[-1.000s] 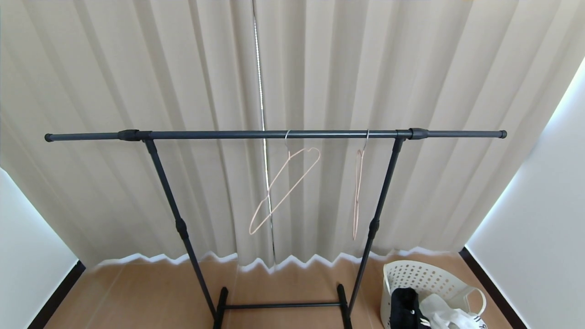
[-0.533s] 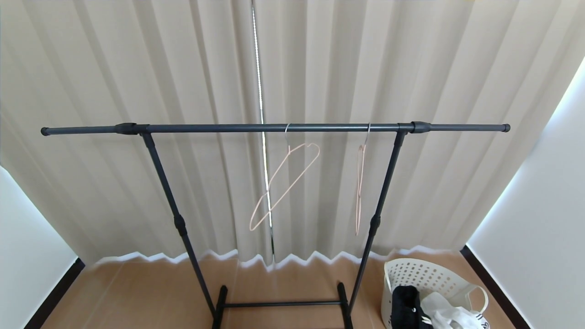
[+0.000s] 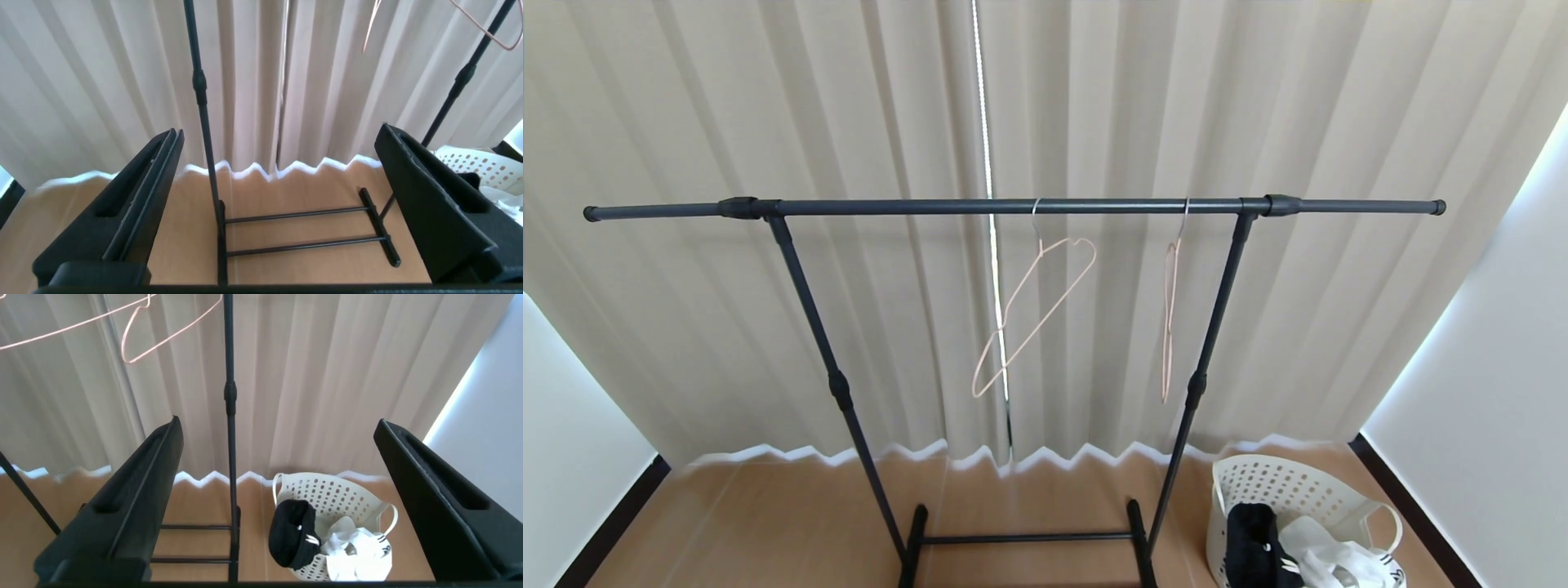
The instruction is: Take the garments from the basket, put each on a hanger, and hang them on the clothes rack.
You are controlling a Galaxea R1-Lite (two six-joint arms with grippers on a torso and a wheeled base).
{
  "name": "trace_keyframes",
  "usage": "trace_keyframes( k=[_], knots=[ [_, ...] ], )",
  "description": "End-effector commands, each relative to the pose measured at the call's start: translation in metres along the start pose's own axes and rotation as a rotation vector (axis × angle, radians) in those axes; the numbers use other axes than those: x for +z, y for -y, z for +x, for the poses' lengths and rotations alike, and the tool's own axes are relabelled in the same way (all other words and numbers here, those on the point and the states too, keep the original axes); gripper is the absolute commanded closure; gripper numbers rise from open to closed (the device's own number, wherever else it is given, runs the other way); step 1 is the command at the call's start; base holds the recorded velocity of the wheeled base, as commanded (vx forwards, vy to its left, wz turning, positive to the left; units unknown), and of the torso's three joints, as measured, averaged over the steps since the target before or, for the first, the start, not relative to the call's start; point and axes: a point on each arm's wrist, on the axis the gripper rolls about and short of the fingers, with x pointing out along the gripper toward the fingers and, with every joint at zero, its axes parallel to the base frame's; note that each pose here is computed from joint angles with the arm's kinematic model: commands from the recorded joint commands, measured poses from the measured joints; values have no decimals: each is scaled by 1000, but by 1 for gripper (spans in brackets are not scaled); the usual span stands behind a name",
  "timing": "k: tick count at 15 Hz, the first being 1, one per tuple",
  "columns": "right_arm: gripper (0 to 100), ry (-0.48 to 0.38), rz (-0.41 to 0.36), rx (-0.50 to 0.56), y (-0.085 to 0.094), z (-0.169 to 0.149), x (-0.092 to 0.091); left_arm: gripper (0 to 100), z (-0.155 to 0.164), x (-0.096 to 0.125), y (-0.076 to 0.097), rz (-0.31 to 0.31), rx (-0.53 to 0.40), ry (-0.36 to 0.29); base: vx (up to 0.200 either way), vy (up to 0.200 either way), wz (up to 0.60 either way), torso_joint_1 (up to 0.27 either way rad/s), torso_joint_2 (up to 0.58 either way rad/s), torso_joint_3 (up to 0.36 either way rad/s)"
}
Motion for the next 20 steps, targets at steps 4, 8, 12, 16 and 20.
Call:
trace_keyframes(
  k=[4,8,12,16,20],
  knots=[
    [0,-1,1,0,0,0,0,0,0,0,0,0,-1,0,0,0,0,-152,351,198],
    [0,-1,1,0,0,0,0,0,0,0,0,0,1,-2,0,0,0,-150,359,209],
    [0,-1,1,-2,0,0,0,0,0,0,0,-1,1,0,0,0,0,-155,381,224],
    [0,-1,1,0,0,0,0,0,0,0,0,-1,1,0,0,0,0,-199,487,294],
    [0,-1,1,0,0,0,0,0,0,0,0,-1,1,0,0,0,0,-209,546,332]
  ],
)
